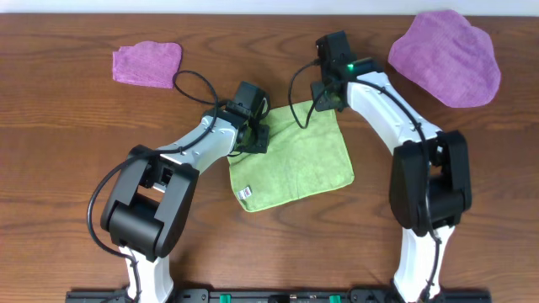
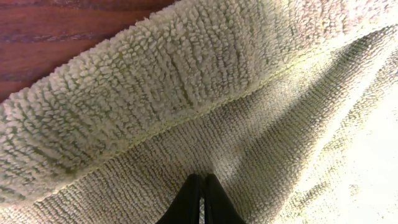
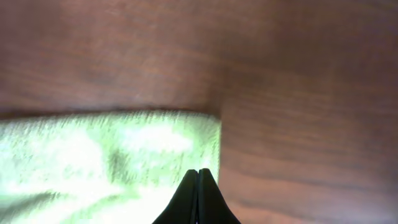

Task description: Fold the cloth

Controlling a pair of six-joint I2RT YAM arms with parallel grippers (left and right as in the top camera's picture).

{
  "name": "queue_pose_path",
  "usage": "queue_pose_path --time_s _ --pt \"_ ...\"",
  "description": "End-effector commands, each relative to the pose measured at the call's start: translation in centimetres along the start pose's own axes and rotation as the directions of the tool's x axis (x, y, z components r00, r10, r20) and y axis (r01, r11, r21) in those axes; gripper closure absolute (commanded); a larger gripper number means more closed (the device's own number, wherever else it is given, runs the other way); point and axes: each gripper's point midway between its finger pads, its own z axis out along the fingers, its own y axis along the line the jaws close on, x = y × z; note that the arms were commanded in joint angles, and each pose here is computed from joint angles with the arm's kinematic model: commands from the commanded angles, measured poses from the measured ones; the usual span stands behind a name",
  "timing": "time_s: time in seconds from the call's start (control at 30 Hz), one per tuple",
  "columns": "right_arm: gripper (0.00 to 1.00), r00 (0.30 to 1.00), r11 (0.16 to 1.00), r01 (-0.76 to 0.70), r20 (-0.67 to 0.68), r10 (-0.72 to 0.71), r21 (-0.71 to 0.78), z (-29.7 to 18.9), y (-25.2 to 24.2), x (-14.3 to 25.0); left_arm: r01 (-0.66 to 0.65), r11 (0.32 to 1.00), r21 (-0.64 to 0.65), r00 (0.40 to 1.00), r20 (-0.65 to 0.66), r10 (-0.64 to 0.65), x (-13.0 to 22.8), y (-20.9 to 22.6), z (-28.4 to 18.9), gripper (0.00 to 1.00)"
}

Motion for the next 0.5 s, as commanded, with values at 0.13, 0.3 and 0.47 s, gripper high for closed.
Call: queue_pose_path --time_s 0.13,0.3,0.47 --pt "0.98 0.998 0.996 0.002 -0.060 -0.007 -0.091 -3.4 1.4 1.6 -0.021 0.999 -0.030 0.999 -0.032 0.020 0.9 0.6 1.1 0.94" --pt "0.98 0.998 0.996 0.029 -0.062 -0.034 -0.082 -4.2 1.0 2.1 -0.022 0.999 -0.026 1.000 -0.023 0.021 0.6 0.5 1.1 0.94" --pt "0.98 0.994 0.993 0.031 -0.101 -0.043 -0.115 -2.4 1.8 4.2 -0.022 0.999 -0.026 1.000 -0.022 0.021 0.6 0.5 1.1 0.94"
